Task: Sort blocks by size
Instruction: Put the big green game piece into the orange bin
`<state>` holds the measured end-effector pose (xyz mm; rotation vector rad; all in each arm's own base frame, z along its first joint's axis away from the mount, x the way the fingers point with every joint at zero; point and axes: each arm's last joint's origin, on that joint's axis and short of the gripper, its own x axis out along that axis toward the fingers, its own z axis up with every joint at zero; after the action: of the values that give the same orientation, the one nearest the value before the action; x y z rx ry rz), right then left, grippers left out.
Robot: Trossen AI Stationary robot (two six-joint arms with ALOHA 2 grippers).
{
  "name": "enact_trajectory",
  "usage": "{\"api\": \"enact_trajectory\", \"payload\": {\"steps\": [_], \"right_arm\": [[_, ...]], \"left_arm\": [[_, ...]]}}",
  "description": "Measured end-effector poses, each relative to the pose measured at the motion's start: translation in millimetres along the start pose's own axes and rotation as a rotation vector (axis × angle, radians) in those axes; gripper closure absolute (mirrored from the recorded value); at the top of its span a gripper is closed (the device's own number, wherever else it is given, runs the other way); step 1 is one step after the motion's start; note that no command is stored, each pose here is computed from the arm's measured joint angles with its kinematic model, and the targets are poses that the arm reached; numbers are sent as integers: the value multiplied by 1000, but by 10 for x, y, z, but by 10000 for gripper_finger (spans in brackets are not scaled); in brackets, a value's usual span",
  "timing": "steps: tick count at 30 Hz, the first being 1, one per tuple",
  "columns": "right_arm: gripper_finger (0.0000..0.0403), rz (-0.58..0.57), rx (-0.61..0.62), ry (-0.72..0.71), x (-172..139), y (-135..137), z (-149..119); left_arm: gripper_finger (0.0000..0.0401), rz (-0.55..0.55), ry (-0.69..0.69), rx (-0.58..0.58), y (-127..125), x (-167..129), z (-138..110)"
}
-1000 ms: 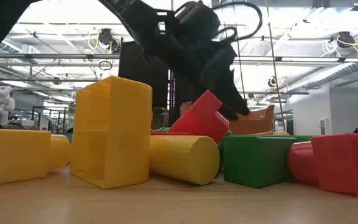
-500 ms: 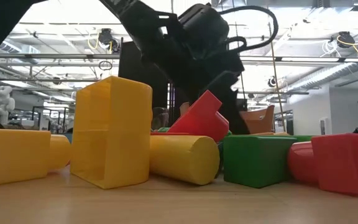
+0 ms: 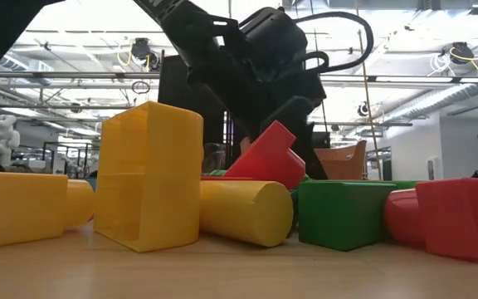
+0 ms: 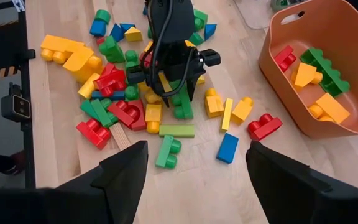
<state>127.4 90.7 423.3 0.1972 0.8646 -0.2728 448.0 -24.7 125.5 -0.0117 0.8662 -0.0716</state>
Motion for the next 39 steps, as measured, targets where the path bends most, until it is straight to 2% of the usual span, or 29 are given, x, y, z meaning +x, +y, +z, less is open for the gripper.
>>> {"api": "enact_trajectory", "payload": {"steps": [11, 22, 32, 36, 39], "right_arm": [[138, 0, 0, 0, 0, 0, 0], [138, 0, 0, 0, 0, 0, 0], [138, 0, 19, 0, 0, 0, 0], [138, 0, 26, 0, 0, 0, 0], [138, 0, 32, 1, 0, 0, 0]], "left_arm": [[272, 7, 9, 4, 1, 4, -14], [344, 62, 23, 4, 11, -38, 114], [362, 104, 100, 5, 42, -185, 333], [363, 114, 98, 6, 47, -284, 487], [379, 136, 92, 5, 66, -365, 601]]}}
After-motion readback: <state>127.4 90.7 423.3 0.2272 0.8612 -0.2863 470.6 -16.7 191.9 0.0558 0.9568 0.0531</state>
